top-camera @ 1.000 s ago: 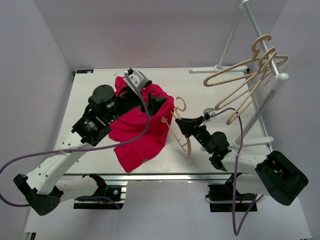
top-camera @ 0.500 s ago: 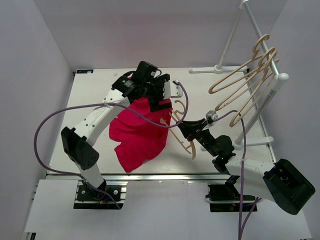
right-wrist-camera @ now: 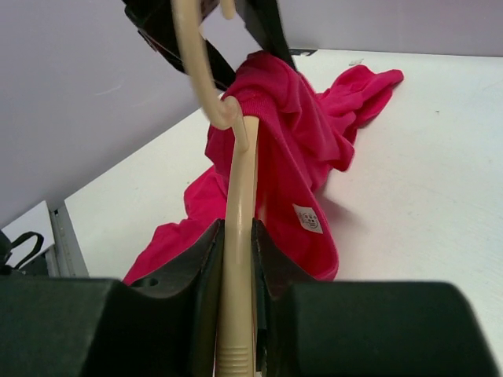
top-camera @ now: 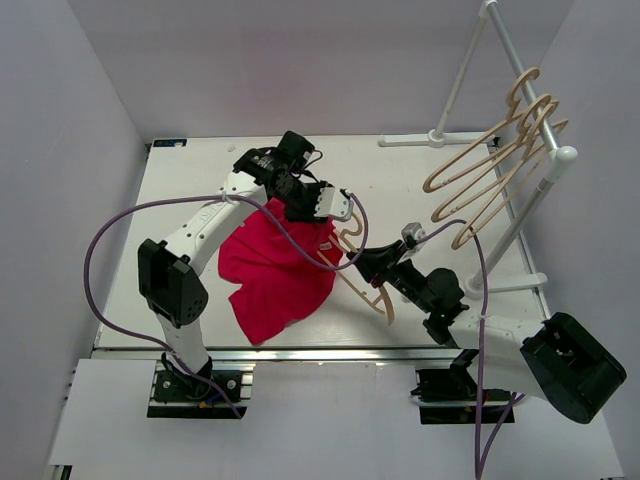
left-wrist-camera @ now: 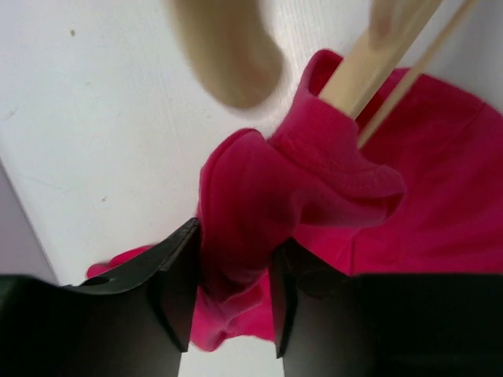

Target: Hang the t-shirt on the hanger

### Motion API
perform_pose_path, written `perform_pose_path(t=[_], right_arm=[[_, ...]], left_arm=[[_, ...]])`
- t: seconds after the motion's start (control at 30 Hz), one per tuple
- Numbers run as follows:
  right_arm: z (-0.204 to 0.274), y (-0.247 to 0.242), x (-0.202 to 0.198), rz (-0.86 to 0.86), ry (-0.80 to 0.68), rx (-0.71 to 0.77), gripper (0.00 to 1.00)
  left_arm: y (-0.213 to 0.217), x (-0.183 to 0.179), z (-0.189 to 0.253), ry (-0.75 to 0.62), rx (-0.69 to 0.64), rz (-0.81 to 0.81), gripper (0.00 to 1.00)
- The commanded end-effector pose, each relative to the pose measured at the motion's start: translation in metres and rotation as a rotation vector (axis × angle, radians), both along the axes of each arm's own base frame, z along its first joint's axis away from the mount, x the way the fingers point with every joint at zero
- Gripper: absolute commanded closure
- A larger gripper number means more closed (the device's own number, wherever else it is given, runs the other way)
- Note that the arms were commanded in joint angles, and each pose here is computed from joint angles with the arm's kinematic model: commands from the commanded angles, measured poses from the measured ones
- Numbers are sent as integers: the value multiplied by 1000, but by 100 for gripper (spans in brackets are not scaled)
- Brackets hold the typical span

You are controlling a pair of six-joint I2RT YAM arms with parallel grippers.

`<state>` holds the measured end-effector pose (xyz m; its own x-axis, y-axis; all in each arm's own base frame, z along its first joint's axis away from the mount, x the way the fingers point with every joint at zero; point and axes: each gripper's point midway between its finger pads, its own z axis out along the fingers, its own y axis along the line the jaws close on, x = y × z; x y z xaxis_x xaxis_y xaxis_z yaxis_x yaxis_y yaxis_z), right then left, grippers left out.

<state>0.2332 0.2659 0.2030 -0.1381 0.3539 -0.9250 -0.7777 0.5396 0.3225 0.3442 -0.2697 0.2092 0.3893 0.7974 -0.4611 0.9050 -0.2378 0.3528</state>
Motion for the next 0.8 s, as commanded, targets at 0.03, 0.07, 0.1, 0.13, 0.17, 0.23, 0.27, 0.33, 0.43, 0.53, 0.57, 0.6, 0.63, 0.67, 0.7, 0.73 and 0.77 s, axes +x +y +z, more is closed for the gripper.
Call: perform_pose_path(t=[0.03, 0.07, 0.1, 0.13, 0.17, 0.23, 0.27, 0.33, 0.43, 0.53, 0.57, 0.6, 0.63, 0.67, 0.7, 0.73, 0.77], right_arm=[[160, -28, -40, 21, -496, 414, 100], [161, -28, -39, 18, -498, 413, 100], [159, -26, -37, 19, -490, 408, 100], [159, -25, -38, 27, -490, 406, 100], [159, -25, -38, 32, -489, 411, 100], [160, -26, -39, 33, -495, 423, 100], [160, -26, -39, 31, -492, 426, 100], [159, -25, -37, 31, -482, 417, 100], [157, -25, -35, 25, -464, 418, 100], [156, -31, -26, -27, -417, 428, 100], [145, -28, -17, -48, -358, 391, 99], [140, -28, -12, -68, -326, 370, 76], [143, -33, -8, -101, -299, 373, 66], [144, -32, -6, -106, -280, 354, 54], [119, -23, 4, -110, -185, 259, 37], [118, -26, 5, -123, -148, 240, 28], [123, -24, 9, -132, -112, 224, 22]], left_arm=[[-9, -27, -4, 94, -37, -88, 43], [-10, -33, -2, 110, -51, -111, 31], [-11, -38, -1, 116, -55, -136, 27], [-10, -44, -2, 138, -55, -151, 23], [-10, -47, -1, 143, -58, -159, 22], [-13, -52, -2, 156, -65, -166, 27], [-14, -52, -3, 158, -66, -163, 34], [-15, -50, -6, 158, -62, -146, 56], [-15, -46, -8, 142, -61, -129, 99], [-14, -39, -10, 117, -58, -94, 100], [-10, -36, -13, 110, -39, -77, 100], [-9, -35, -14, 109, -32, -54, 100], [-8, -30, -10, 79, -36, -36, 100], [-2, -23, -10, 46, -12, 4, 100], [3, -20, -15, 44, 0, 49, 100], [4, -10, -12, -1, -8, 78, 100], [13, -3, -8, -45, 8, 118, 100]])
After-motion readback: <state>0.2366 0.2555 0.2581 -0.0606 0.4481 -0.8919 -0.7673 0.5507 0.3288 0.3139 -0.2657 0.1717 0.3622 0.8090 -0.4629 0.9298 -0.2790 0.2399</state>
